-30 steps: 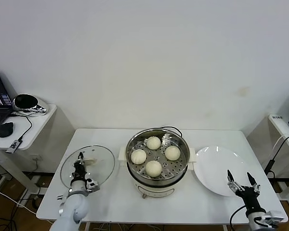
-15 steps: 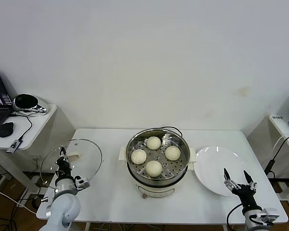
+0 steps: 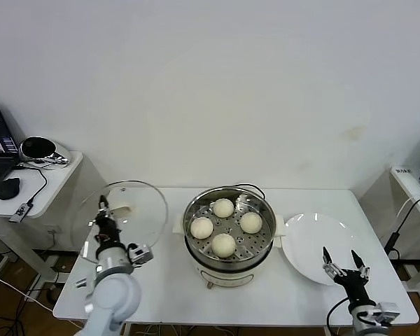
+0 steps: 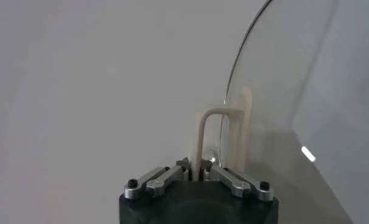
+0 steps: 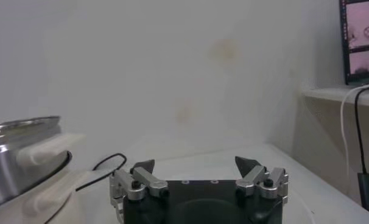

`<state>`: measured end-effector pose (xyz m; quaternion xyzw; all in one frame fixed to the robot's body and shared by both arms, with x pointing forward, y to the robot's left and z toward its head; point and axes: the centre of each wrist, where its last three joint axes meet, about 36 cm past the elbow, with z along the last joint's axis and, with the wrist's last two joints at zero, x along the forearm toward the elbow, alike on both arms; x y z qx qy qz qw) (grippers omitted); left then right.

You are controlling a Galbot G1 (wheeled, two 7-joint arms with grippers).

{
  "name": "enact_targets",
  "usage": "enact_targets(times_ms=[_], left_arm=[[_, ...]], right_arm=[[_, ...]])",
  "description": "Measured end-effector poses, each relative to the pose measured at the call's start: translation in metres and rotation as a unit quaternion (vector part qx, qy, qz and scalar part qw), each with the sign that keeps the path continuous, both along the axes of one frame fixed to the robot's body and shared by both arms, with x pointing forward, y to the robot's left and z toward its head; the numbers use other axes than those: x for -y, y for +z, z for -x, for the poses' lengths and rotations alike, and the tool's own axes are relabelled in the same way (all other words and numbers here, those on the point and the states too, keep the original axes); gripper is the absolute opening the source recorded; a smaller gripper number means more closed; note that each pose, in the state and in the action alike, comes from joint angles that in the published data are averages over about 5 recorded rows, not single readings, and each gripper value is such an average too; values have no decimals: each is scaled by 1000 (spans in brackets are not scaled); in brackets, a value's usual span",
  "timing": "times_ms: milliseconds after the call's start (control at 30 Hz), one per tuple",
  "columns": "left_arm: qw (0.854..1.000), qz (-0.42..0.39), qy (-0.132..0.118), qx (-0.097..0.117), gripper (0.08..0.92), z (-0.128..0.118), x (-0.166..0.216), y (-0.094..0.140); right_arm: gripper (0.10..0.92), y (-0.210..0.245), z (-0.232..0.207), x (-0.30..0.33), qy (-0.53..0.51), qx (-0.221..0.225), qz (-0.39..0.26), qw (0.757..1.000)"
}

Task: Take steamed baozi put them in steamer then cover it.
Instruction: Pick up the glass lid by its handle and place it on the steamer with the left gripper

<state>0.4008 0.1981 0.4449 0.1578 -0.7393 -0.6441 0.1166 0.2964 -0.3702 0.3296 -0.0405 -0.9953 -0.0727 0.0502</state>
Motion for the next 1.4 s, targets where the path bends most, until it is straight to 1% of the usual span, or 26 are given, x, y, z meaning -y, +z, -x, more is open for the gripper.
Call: enact_targets(times_ms=[233, 500, 733, 833, 900, 967, 1100, 1267, 1400], left_arm=[[998, 46, -41, -2, 157, -3, 55, 18], [991, 84, -107, 3, 157, -6, 118, 37], [982, 93, -164, 0, 157, -4, 168, 42], [979, 87, -183, -2, 157, -5, 186, 41], [979, 76, -190, -5, 157, -6, 196, 38], [979, 62, -193, -8, 157, -7, 202, 32], [981, 31, -190, -17, 157, -9, 208, 23], [982, 1, -185, -32, 157, -11, 213, 13], [981, -11, -187, -44, 157, -13, 220, 6]], right_arm=[[823, -3, -2, 2, -11, -2, 1, 1000], [823, -8, -2, 5, -18, -8, 3, 1000], [823, -12, -5, 5, -21, -12, 3, 1000], [823, -14, -7, 4, -22, -13, 3, 1000], [823, -14, -7, 4, -22, -13, 3, 1000], [823, -14, -7, 4, -22, -13, 3, 1000], [823, -13, -9, 4, -22, -11, 4, 1000], [823, -13, -12, 4, -21, -10, 6, 1000], [823, -14, -11, 4, -20, -11, 10, 1000]])
